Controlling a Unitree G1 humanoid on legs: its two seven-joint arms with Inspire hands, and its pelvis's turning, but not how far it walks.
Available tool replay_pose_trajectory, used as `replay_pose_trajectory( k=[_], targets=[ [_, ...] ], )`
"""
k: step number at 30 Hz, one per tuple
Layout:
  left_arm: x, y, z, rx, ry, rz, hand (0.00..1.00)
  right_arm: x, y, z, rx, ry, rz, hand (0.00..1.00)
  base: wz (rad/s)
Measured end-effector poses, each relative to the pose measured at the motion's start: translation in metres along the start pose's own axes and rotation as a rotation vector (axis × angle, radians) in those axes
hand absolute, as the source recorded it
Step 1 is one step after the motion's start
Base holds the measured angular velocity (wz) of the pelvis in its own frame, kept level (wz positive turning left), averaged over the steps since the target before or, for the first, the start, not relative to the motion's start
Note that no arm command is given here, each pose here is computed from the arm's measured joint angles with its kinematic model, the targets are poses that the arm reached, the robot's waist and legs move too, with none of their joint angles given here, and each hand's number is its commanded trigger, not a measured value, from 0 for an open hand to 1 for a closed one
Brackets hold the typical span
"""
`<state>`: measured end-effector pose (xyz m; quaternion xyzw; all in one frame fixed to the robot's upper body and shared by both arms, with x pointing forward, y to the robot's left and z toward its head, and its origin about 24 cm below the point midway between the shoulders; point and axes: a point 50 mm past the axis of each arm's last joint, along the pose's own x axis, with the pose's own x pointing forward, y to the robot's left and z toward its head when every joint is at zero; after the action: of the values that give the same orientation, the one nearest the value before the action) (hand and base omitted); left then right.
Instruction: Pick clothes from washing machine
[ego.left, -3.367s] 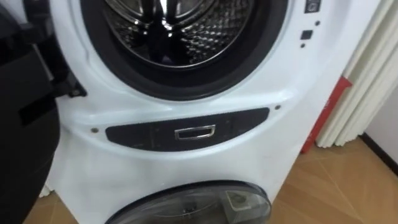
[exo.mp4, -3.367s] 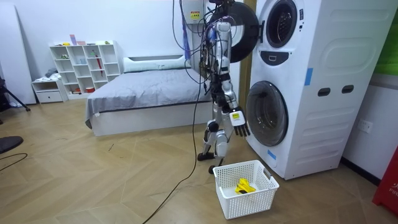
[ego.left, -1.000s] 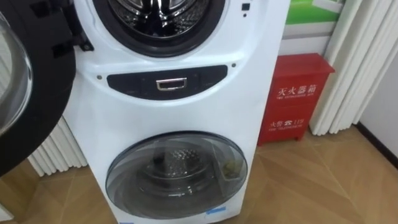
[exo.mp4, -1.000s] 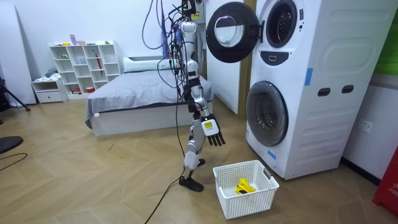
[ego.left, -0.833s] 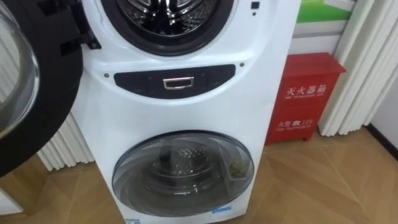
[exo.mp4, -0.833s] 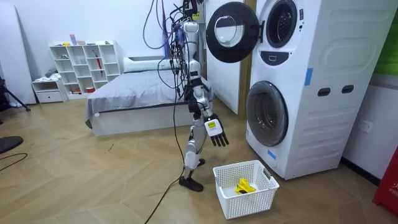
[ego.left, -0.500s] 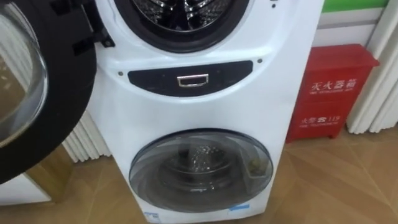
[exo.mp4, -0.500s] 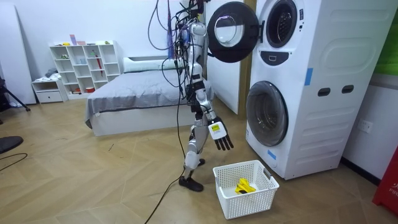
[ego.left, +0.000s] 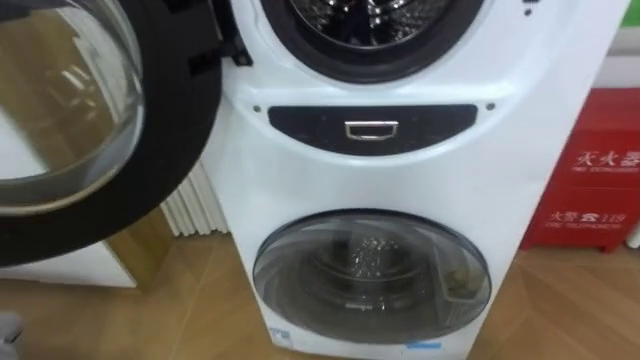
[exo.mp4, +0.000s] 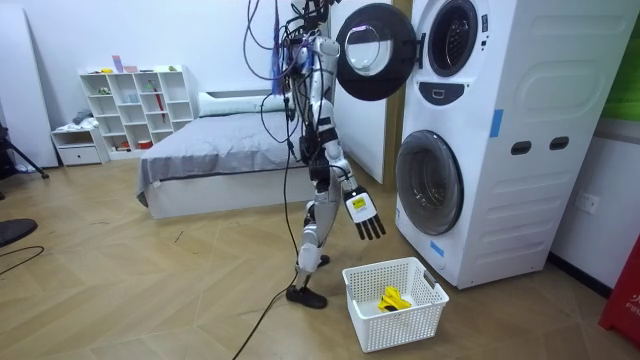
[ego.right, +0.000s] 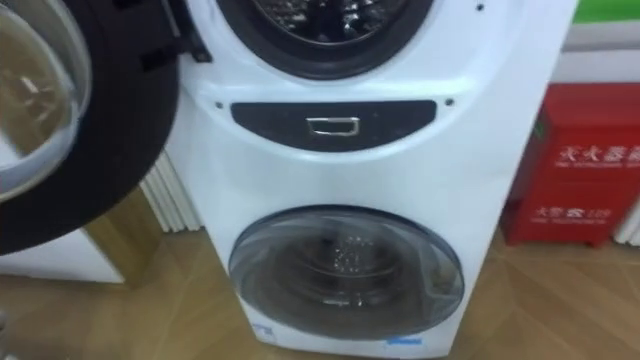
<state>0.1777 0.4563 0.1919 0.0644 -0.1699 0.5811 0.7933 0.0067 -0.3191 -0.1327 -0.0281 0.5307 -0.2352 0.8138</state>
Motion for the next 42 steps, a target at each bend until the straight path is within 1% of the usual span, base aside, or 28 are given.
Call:
replay_pose_trajectory(
  k=[3, 6, 10, 14, 16, 21, 23, 25, 30, 34, 38, 40, 42],
  targets=[
    [0.003, -0.004, 0.008, -0.027, -0.024, 0.007, 0.0, -0.001, -0.003, -0.001, -0.021, 0.01, 0.001, 0.0, -0.02],
    [0.002, -0.01, 0.018, -0.03, -0.071, -0.016, 0.0, -0.001, -0.002, -0.003, -0.021, 0.026, 0.017, 0.0, -0.01],
    [-0.004, -0.02, 0.038, -0.038, -0.198, -0.068, 0.0, 0.0, -0.001, 0.001, -0.038, 0.011, 0.034, 0.0, 0.0],
    [-0.009, -0.024, 0.031, -0.036, -0.194, -0.089, 0.0, 0.002, 0.0, 0.01, -0.059, -0.017, 0.053, 0.0, -0.03],
    [-0.008, -0.02, 0.026, -0.035, -0.179, -0.078, 0.0, 0.003, -0.002, 0.016, -0.062, -0.029, 0.059, 0.0, -0.04],
    [0.001, -0.005, -0.004, -0.037, -0.045, -0.027, 0.0, 0.003, -0.014, 0.027, -0.083, -0.063, 0.032, 0.0, -0.14],
    [0.006, 0.0, -0.008, -0.044, -0.021, -0.001, 0.0, 0.001, -0.018, 0.024, -0.091, -0.063, 0.022, 0.0, -0.12],
    [0.012, 0.01, -0.011, -0.063, 0.001, 0.055, 0.0, -0.001, -0.022, 0.02, -0.09, -0.052, 0.01, 0.0, -0.06],
    [0.017, 0.025, -0.019, -0.053, 0.047, 0.11, 0.0, -0.007, -0.033, 0.005, -0.074, -0.009, -0.033, 0.0, -0.04],
    [0.016, 0.031, -0.031, -0.018, 0.112, 0.137, 0.0, -0.009, -0.035, -0.001, -0.073, 0.006, -0.042, 0.0, -0.05],
    [0.016, 0.031, -0.032, -0.015, 0.133, 0.178, 0.0, -0.011, -0.037, -0.005, -0.075, 0.015, -0.079, 0.0, -0.1],
    [0.02, 0.025, -0.023, -0.053, 0.115, 0.202, 0.0, -0.013, -0.037, -0.009, -0.084, 0.024, -0.09, 0.0, -0.02],
    [0.028, 0.027, -0.012, -0.054, 0.086, 0.222, 0.0, -0.013, -0.033, -0.009, -0.098, 0.013, -0.087, 0.0, 0.0]
  ],
)
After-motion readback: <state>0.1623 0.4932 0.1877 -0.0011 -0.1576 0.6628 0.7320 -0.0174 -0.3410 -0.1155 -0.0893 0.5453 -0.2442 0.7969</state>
